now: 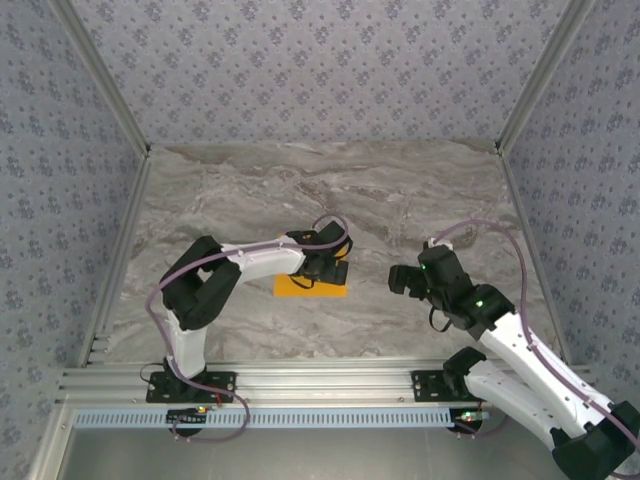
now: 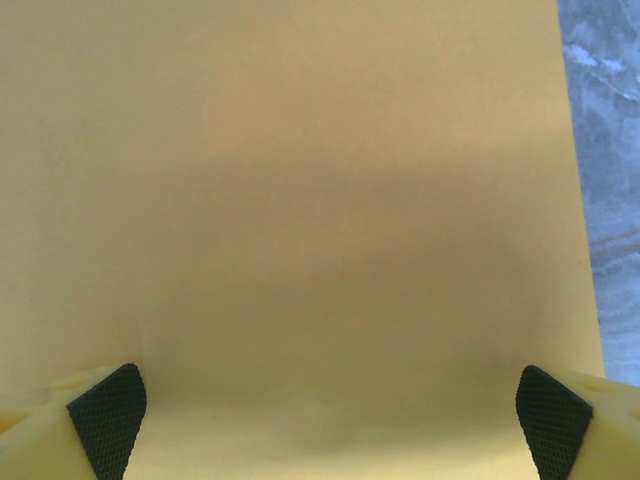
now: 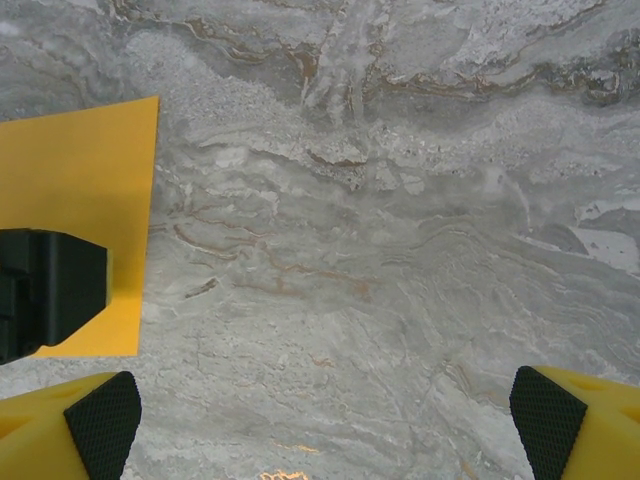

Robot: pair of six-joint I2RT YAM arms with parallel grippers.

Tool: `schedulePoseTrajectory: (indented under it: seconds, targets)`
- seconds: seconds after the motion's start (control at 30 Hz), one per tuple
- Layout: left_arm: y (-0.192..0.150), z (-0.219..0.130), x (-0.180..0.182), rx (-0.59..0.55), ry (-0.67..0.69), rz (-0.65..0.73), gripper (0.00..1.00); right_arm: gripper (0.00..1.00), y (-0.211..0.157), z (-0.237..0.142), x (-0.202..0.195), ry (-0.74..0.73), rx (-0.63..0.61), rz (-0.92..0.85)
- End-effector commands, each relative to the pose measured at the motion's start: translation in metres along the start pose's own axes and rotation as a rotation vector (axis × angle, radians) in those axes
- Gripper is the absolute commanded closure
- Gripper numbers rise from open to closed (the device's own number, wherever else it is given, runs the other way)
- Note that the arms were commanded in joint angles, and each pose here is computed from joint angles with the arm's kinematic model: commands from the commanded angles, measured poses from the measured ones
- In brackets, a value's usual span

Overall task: Fold a paper plane with a square sheet of paper (fold left side to right side)
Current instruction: Move the square sheet of paper to the center of the table, then pick up the square sheet of paper from the center of the table.

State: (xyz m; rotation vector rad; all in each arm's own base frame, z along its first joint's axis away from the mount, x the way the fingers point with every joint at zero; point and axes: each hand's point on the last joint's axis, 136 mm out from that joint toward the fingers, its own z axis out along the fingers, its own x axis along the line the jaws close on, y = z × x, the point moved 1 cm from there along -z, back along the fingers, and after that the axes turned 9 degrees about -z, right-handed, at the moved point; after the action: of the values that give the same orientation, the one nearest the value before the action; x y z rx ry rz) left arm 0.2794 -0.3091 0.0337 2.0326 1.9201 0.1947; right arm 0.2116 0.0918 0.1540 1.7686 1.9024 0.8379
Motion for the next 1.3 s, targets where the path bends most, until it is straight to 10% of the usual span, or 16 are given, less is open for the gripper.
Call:
schedulePoseTrajectory:
  seconds: [0.0, 0.43, 0.87, 1.27]
  targets:
    - [-0.005, -0.025, -0.006, 0.051, -0.044, -0.004, 0.02, 0.00, -0.003, 0.004, -0.002, -0.017, -0.005, 0.021]
    - [0.040, -0.107, 0.033, -0.113, -0.279, -0.192, 0.02, 0.00, 0.011, 0.043, 0.026, 0.014, 0.086, -0.090]
    - [0.017, -0.084, 0.050, -0.004, -0.584, -0.389, 0.04, 0.00, 0.055, 0.131, 0.087, 0.101, 0.185, -0.218]
    - [0.005, -0.035, 0.064, 0.066, -0.456, -0.433, 0.04, 0.00, 0.078, 0.216, 0.131, 0.140, 0.303, -0.234]
